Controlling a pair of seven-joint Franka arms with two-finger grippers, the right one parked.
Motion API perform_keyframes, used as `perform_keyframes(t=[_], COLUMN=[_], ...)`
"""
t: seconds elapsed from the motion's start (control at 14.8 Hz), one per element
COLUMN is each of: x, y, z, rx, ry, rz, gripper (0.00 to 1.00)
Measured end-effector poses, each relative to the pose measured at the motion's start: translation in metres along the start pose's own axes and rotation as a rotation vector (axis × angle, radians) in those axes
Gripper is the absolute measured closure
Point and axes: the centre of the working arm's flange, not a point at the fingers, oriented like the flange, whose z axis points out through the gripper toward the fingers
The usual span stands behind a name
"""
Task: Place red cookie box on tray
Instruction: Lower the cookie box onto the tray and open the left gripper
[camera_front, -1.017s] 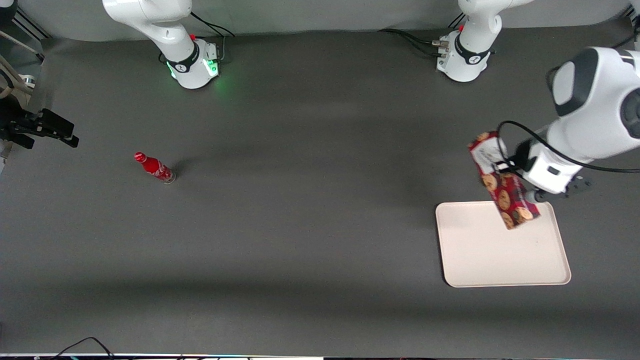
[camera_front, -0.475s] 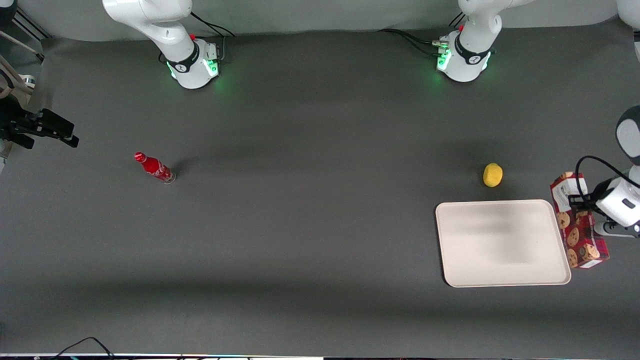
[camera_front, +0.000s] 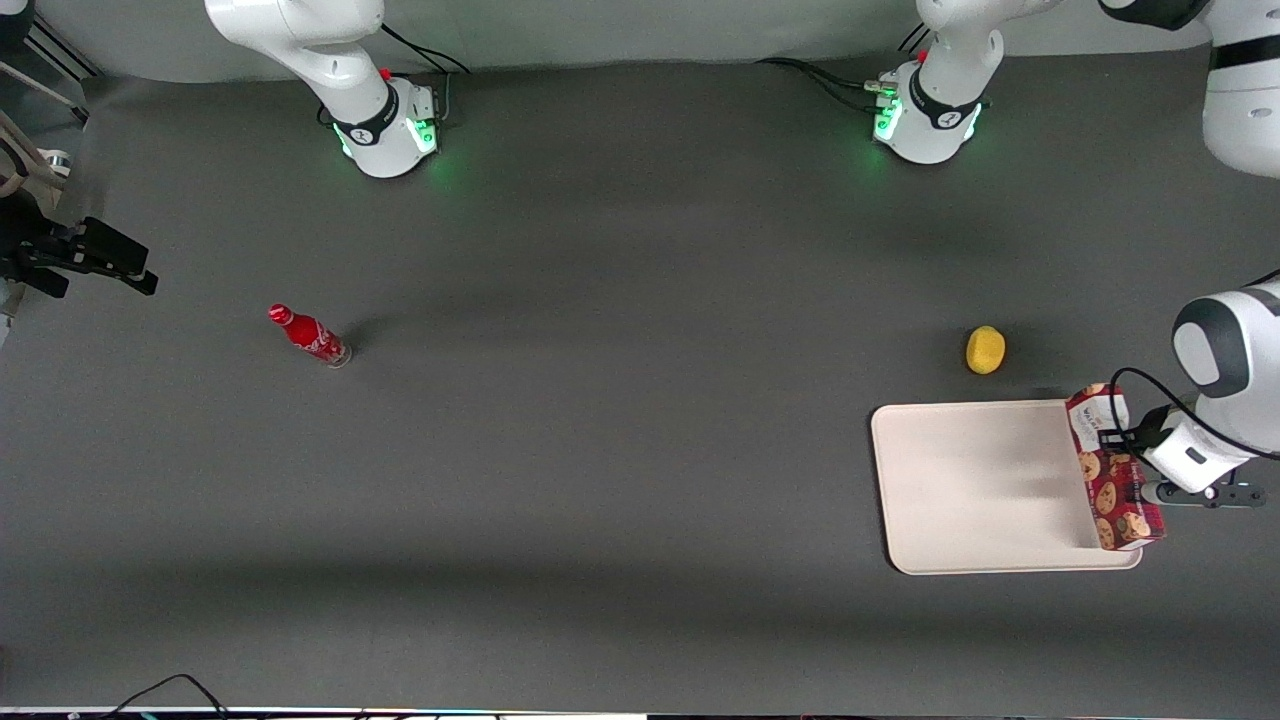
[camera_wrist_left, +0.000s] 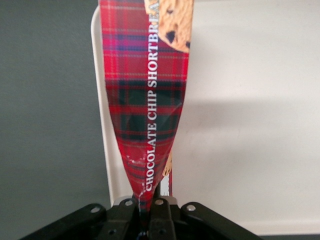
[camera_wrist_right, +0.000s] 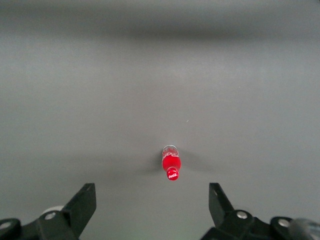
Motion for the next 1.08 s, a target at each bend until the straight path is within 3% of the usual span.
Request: perform_keyframes(t=[0.47, 0.88, 1.08], x=[0.005, 0.012, 0.011], y=[0.003, -0.004, -0.006], z=[0.001, -0.006, -0.038], rx=[-0.008, -0.001, -0.022], ry=[0.005, 0.048, 0.054], rz=[-0.045, -0.059, -0.086], gripper=[0.94, 0.34, 0.06])
